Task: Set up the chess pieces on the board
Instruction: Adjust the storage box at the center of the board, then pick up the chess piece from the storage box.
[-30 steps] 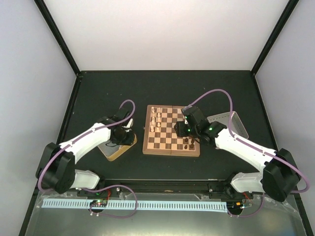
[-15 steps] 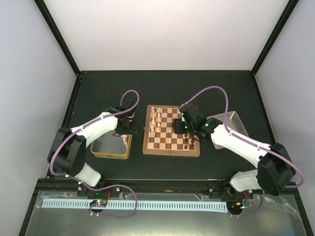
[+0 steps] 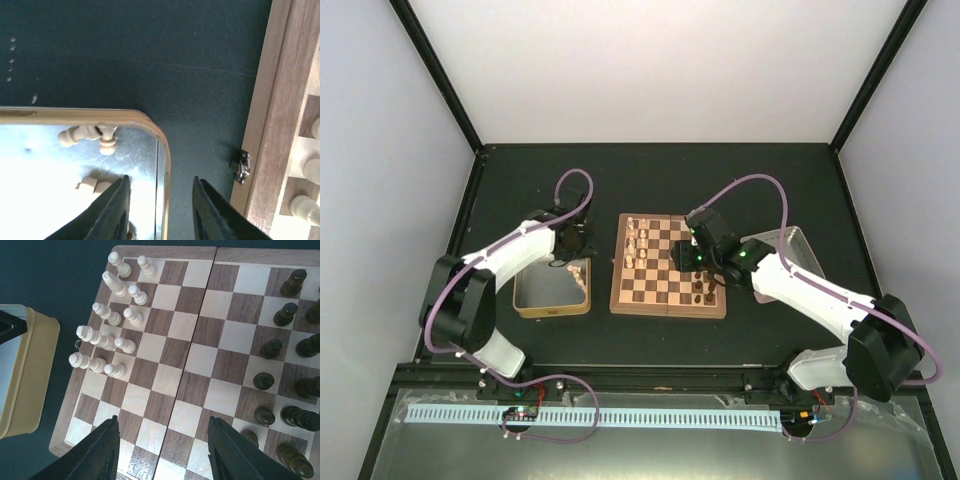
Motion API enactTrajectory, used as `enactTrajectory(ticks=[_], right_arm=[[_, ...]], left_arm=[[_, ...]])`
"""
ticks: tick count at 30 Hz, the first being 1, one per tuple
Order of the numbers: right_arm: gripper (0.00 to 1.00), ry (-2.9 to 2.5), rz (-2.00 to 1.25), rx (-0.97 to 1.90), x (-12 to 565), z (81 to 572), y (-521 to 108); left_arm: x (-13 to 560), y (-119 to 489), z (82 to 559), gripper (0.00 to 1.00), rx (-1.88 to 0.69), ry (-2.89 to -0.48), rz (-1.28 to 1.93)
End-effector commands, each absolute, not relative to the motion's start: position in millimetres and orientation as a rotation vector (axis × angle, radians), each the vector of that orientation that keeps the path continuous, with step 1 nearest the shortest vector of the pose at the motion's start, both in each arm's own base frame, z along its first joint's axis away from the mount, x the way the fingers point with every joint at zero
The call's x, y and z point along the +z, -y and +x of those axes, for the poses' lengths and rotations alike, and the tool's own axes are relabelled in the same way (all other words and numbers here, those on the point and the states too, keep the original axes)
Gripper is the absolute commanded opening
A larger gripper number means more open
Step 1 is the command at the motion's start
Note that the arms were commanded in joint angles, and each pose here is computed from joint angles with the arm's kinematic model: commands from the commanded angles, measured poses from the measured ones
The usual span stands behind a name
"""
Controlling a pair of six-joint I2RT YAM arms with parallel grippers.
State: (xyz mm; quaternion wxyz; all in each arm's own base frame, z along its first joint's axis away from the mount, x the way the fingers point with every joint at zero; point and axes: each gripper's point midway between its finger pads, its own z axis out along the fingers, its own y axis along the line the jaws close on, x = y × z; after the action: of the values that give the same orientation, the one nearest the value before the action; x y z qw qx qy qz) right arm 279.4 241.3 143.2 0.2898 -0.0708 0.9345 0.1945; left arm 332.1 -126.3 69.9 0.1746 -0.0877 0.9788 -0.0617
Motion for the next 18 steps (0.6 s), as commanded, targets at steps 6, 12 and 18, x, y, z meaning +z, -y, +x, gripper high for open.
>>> enactTrajectory(ticks=[6, 12, 18], right_arm=[[0.48, -2.463, -0.130, 0.556, 153.7, 281.1, -239.3], [0.47, -2.460, -0.104, 0.551, 152.0, 279.8, -235.4], [0.47, -2.462, -0.097, 0.550, 150.6, 278.6, -234.0]], left_arm=[[78.0, 103.0, 306.3, 0.40, -0.136, -2.719, -0.332], [56.5, 101.2, 298.8, 0.24, -0.108, -2.783, -0.330], [41.7, 100.6, 293.5, 0.23, -0.085, -2.838, -0.320]])
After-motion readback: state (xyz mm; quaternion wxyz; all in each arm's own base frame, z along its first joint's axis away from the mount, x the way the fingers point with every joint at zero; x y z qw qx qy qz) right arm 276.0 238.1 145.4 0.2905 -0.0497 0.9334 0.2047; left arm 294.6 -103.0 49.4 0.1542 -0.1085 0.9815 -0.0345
